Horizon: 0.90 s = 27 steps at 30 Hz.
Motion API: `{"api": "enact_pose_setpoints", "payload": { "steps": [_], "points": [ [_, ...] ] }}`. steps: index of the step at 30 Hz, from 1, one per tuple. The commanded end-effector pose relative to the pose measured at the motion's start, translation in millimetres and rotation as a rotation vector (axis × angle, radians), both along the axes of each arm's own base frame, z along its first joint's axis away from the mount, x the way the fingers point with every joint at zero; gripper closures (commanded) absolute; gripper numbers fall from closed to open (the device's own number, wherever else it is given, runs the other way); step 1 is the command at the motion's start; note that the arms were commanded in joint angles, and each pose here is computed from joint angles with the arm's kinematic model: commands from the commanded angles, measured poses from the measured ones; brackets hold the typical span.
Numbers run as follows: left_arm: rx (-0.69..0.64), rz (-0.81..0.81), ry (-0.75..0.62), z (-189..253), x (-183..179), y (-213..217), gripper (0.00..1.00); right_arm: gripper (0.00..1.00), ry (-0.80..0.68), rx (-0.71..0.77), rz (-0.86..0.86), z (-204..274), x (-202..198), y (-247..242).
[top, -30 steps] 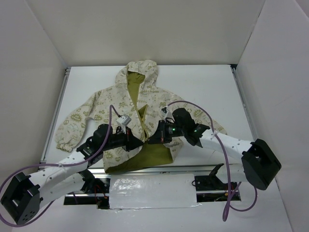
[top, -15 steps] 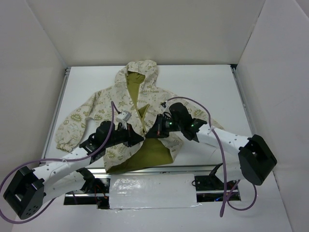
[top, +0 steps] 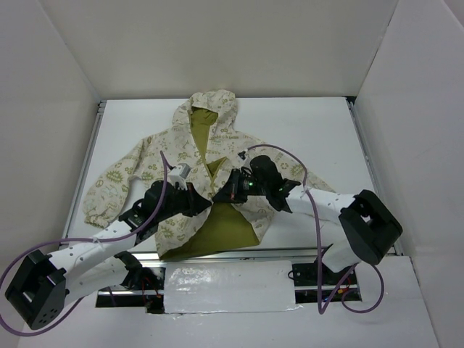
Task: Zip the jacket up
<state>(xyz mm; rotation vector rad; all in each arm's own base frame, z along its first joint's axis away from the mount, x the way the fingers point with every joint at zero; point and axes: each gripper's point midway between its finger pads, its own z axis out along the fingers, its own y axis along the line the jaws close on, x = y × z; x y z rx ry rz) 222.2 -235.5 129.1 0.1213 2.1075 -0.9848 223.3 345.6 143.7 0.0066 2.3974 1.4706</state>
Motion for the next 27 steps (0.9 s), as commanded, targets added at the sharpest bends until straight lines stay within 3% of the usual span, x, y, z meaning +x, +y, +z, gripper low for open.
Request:
{"api": "enact_pose_setpoints", "payload": {
  "steps": [1,7,16,22,27],
  "points": [
    [-0.056,0.000,0.010,13,1,-6,1.00,1.00,-0.232,0.116,0.055,26,10,6],
    [-0.077,0.049,0.063,10,3,-5,1.00,1.00,-0.333,0.260,0.209,19,-16,11],
    [-0.031,0.176,0.077,5,11,15,1.00,1.00,-0.348,0.260,0.147,15,-31,2],
    [-0.012,0.116,0.097,-7,8,7,1.00,1.00,-0.301,0.205,0.078,11,-33,0],
    [-0.051,-0.026,0.087,-6,-6,-12,1.00,1.00,-0.298,0.174,0.002,22,-22,-3]
  ]
}}
